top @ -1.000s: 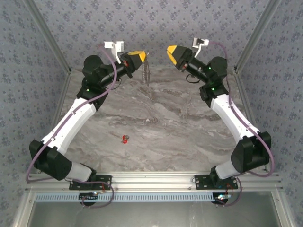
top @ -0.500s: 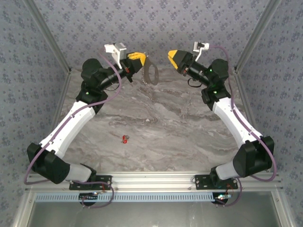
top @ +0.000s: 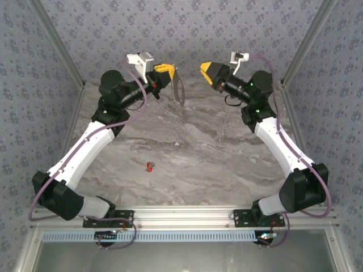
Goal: Put the keys on the keyring
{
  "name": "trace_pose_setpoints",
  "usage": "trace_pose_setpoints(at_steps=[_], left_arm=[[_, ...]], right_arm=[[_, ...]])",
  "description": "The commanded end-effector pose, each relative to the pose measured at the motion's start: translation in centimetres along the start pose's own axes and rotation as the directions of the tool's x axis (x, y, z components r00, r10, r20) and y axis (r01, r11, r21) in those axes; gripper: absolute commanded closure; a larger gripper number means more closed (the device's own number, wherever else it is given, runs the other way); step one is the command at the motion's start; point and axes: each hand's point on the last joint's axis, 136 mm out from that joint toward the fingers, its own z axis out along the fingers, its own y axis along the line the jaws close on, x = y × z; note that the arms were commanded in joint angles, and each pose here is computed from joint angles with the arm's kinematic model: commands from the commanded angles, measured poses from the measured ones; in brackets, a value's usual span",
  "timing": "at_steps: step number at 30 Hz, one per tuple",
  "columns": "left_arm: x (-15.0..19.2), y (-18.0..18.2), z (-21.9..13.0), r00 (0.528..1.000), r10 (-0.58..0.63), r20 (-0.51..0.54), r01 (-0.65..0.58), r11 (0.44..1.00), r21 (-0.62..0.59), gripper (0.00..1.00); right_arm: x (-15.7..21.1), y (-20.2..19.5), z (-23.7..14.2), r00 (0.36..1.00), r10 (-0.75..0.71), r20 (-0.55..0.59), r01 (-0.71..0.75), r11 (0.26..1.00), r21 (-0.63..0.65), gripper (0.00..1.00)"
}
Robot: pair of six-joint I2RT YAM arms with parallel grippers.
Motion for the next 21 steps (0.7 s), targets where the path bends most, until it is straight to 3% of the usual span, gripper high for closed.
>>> trace_pose_setpoints(at_steps=[1, 7, 13, 21], left_arm=[[-2.0, 1.3, -0.6, 0.998, -0.047, 0.03, 0.05, 0.991, -0.12, 1.0], [-0.5, 4.8, -1.7, 0.99, -0.14, -0.023, 0.128, 0.951, -0.282, 1.0], [1.3, 6.9, -3.2, 0.976, -0.203, -0.075, 0.161, 0.911, -0.38, 1.0], [2.2, 11.6, -6.8, 0.965, -0.257, -0.061, 0.18, 0.811, -0.557, 1.0]], right_arm=[[1.7, -1.0, -1.0, 0.999, -0.012, -0.04, 0.014, 0.999, 0.043, 0.51], [8.9, -7.0, -3.6, 0.975, 0.007, -0.222, 0.057, 0.959, 0.278, 0.51], [18.0, -11.9, -5.4, 0.89, 0.082, -0.448, 0.137, 0.891, 0.434, 0.51], [26.7, -17.3, -5.0, 0.784, 0.266, -0.562, 0.167, 0.781, 0.602, 0.52]])
